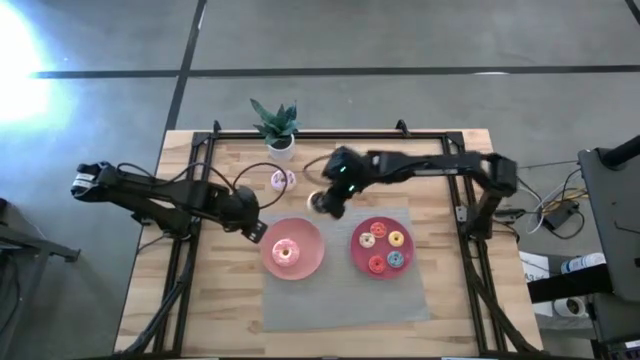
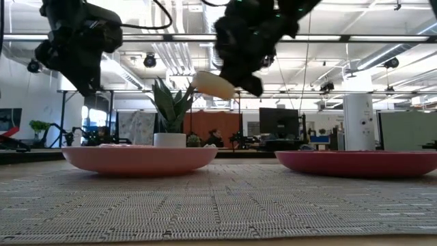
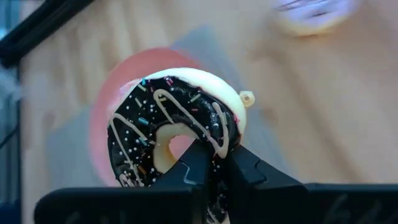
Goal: Pick & Place donuts
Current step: Put the large black donut on the light pink plate
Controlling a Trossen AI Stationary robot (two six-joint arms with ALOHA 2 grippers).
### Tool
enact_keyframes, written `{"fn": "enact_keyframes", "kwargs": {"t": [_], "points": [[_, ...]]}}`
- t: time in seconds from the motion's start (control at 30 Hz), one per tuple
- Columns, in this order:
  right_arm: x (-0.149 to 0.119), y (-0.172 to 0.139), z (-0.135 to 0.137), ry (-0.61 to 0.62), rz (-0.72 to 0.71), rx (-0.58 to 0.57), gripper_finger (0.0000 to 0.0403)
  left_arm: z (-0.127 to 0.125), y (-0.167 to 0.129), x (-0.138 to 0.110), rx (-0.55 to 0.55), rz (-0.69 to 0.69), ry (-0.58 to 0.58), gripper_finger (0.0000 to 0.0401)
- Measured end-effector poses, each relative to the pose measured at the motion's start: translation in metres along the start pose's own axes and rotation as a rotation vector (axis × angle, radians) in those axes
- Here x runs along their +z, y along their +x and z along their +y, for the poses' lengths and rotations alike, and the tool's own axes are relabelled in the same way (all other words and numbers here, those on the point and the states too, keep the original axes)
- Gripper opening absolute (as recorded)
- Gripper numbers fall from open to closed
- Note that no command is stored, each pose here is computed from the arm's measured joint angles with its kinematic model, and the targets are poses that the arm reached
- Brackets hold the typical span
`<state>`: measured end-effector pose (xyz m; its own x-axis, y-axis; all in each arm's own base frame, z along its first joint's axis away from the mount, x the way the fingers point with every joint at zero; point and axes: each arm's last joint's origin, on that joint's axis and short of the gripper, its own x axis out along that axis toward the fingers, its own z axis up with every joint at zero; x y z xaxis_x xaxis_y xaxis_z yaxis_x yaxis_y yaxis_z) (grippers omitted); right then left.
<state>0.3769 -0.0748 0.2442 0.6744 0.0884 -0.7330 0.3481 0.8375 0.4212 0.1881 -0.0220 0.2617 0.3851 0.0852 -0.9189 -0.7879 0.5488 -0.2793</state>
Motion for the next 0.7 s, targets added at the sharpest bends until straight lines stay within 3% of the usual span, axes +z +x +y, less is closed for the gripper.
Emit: {"fn": "enact_keyframes", "kwargs": {"t": [0.13, 0.33, 0.53, 0.7], "points": [[0.005, 0.035, 0.016, -0.023, 0.071, 0.071, 0.0018, 0.007, -0.009, -0.006, 0.032, -0.030, -0.053, 0.0133], [0.008, 0.082, 0.026, -0.001, 0.155, 0.143, 0.0019, 0.011, -0.024, -0.016, -0.013, -0.105, -0.102, 0.0133], [0.014, 0.106, 0.049, -0.082, 0.166, 0.191, 0.0033, 0.012, -0.022, -0.022, -0.005, -0.124, -0.122, 0.0133], [0.014, 0.126, 0.048, -0.048, 0.184, 0.164, 0.0047, 0.015, -0.016, -0.024, 0.014, -0.118, -0.126, 0.0133]]}}
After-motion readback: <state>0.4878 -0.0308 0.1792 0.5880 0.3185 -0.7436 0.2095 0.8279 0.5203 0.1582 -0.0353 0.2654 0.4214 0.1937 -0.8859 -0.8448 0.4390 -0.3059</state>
